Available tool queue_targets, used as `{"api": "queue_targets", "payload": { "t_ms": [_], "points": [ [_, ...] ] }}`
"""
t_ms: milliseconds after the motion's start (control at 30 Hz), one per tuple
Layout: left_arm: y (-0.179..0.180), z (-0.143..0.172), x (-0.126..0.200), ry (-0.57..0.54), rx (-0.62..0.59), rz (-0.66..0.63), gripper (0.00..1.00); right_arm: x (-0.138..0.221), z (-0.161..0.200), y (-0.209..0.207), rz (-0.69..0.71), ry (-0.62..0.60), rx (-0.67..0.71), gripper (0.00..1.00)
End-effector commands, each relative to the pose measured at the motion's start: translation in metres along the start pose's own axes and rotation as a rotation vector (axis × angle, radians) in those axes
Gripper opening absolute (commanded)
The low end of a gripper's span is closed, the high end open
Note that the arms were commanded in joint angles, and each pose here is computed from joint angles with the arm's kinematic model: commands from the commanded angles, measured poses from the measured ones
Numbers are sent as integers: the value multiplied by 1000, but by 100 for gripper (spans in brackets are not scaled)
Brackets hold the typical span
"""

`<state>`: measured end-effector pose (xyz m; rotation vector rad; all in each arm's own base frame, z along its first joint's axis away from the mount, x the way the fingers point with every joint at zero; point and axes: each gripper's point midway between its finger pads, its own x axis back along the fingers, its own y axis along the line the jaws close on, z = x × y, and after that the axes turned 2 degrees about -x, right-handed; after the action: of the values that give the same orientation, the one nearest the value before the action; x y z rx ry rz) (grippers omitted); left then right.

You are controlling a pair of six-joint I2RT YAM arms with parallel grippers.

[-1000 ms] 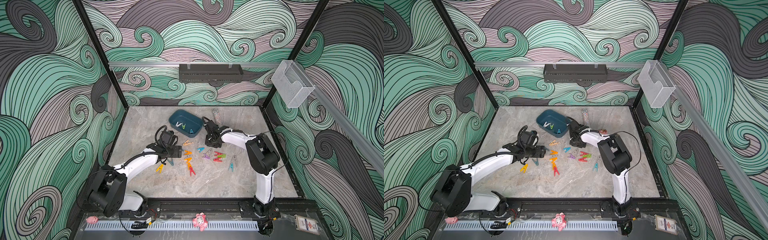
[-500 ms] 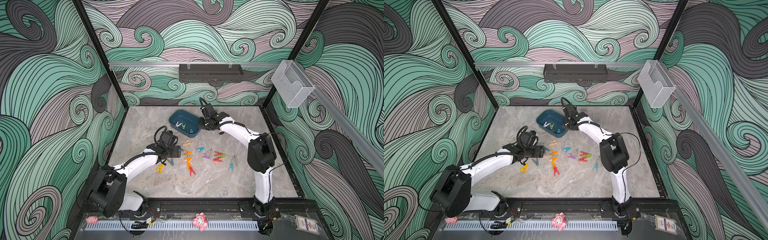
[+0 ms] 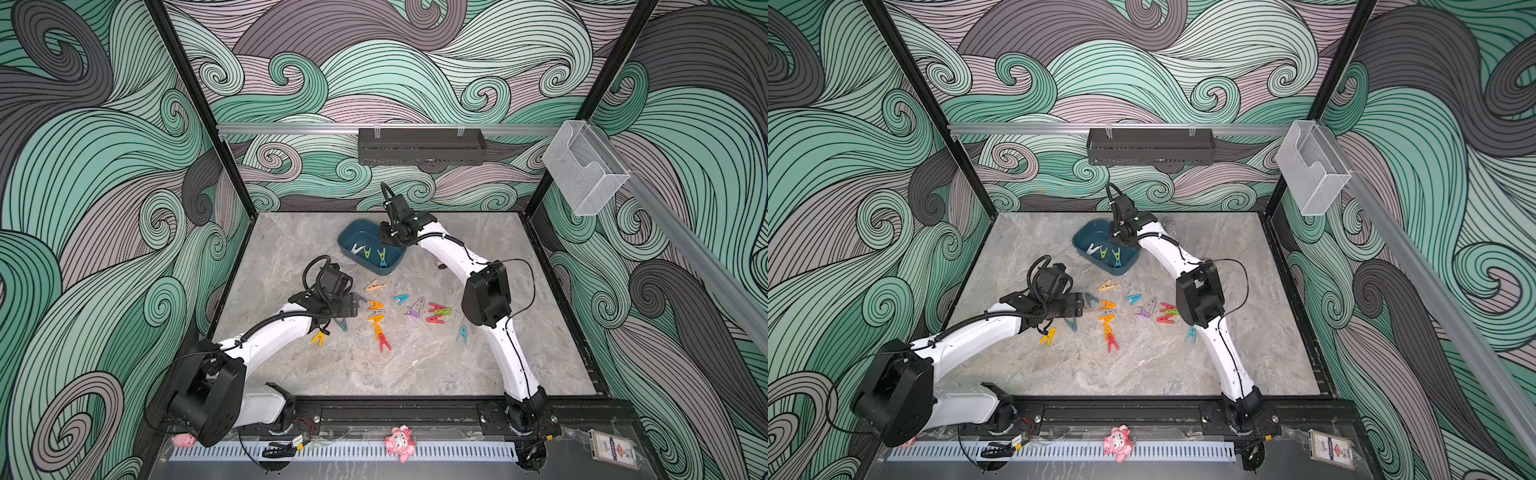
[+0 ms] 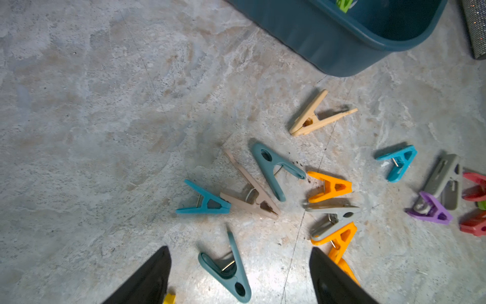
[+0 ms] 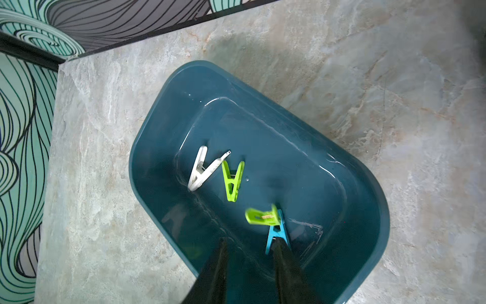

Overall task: Put the clothespins into the storage box
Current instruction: Place the clothespin in the storage box, then pick up the clothespin from the center of the board.

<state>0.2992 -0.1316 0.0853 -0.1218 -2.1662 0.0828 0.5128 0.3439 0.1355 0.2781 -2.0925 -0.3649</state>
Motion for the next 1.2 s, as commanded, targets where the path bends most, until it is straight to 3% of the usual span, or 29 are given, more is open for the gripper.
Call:
{"api": "queue_targets", "payload": {
  "t_ms": [0,333,600,800,1167],
  "points": [
    [3,-4,3,-17,16,-24,85,11,0,4,-2,12,14,41],
    [30,-14,16,-2,38,-130,84,64,8,6,5,-10,87,44],
    [58,38,23,272,263,-66,79,104,60,-14,41,-12,135,44],
    [64,67,29,330,342,-87,78,114,101,-33,52,29,101,44],
    [64,84,-5,387,324,-115,74,116,131,-35,43,63,65,48]
  ]
}}
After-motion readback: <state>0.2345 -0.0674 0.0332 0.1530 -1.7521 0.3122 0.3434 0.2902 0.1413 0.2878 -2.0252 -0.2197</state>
